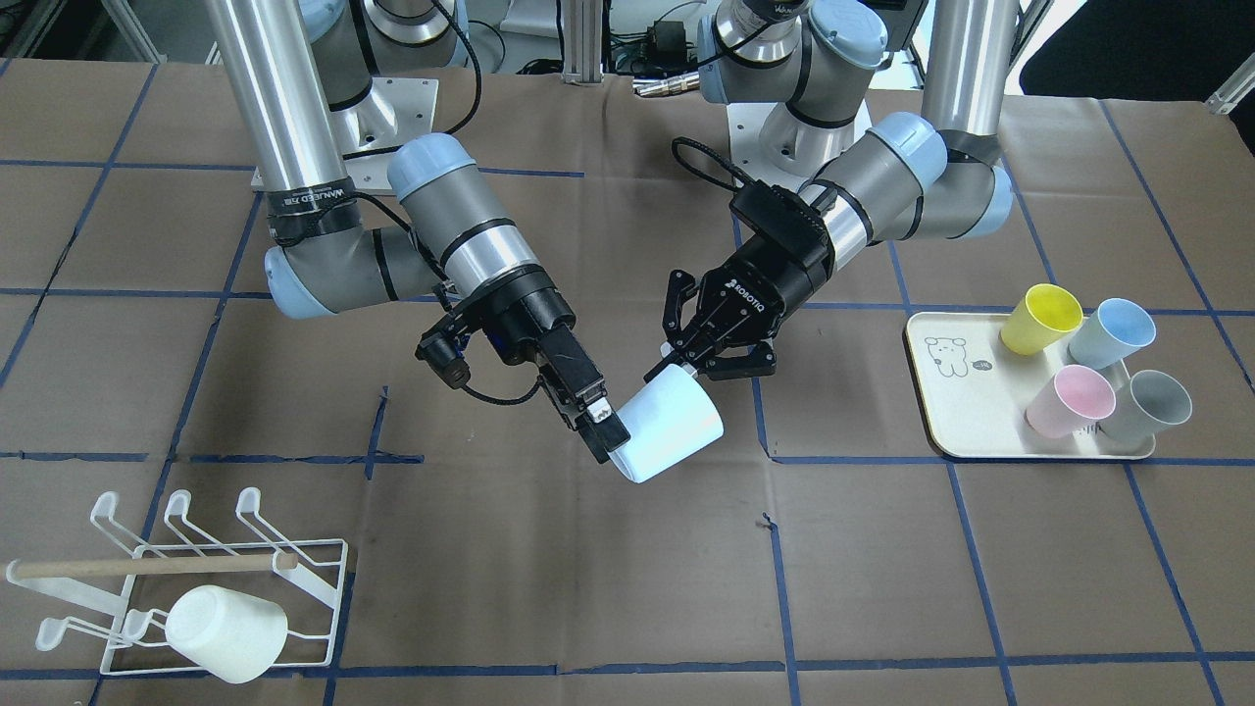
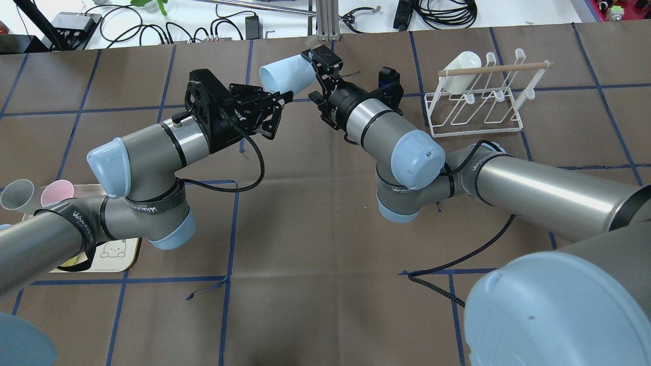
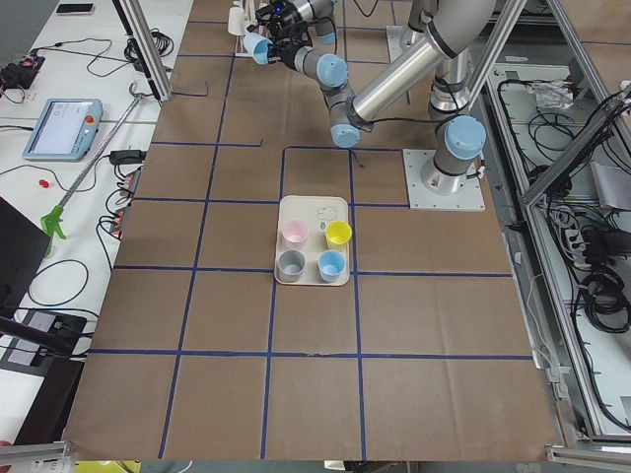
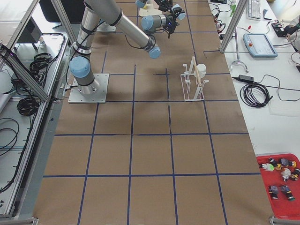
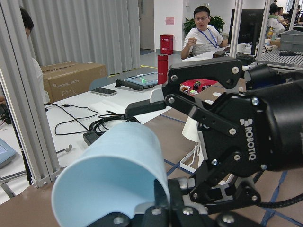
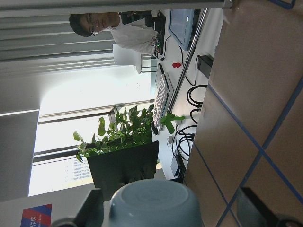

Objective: Transfer IKEA cup to right arm and place on rack

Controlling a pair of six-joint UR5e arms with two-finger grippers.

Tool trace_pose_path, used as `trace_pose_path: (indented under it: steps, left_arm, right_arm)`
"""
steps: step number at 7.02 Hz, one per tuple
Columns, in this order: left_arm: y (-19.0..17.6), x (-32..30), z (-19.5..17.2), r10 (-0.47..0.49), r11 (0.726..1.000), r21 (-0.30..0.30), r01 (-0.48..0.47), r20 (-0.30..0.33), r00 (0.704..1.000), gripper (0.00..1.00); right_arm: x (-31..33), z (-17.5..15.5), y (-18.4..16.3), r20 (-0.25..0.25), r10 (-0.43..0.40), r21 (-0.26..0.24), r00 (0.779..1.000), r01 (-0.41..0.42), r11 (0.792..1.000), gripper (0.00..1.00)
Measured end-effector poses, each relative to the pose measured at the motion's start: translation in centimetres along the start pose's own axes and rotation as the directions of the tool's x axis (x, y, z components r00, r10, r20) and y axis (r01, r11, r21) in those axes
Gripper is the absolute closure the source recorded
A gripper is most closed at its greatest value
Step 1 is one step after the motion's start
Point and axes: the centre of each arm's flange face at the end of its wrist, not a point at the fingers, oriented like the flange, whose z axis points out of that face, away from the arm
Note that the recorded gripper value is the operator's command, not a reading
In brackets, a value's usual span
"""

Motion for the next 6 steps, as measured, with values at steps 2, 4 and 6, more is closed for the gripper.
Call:
trace_pose_path:
  steps: [2, 4, 6]
  left_arm:
    - [0.0, 0.0, 0.0, 0.000, 1.000, 0.000, 0.000, 0.000, 1.000, 1.00]
    - [-0.1, 0.1, 0.1, -0.006, 1.000, 0.001, 0.006, -0.002, 1.000, 1.00]
    - [-0.2, 0.1, 0.1, -0.027, 1.000, 0.002, 0.027, -0.001, 1.000, 1.00]
  right_arm:
    - [-0.2, 0.1, 0.9, 0.003, -0.004, -0.013, 1.000, 0.005, 1.000, 0.02]
    - [-0.5, 0.2, 1.6, 0.011, -0.007, -0.022, 1.000, 0.008, 1.000, 0.02]
    - [-0.6, 0.4, 1.9, 0.012, 0.006, -0.020, 1.000, -0.006, 1.000, 0.02]
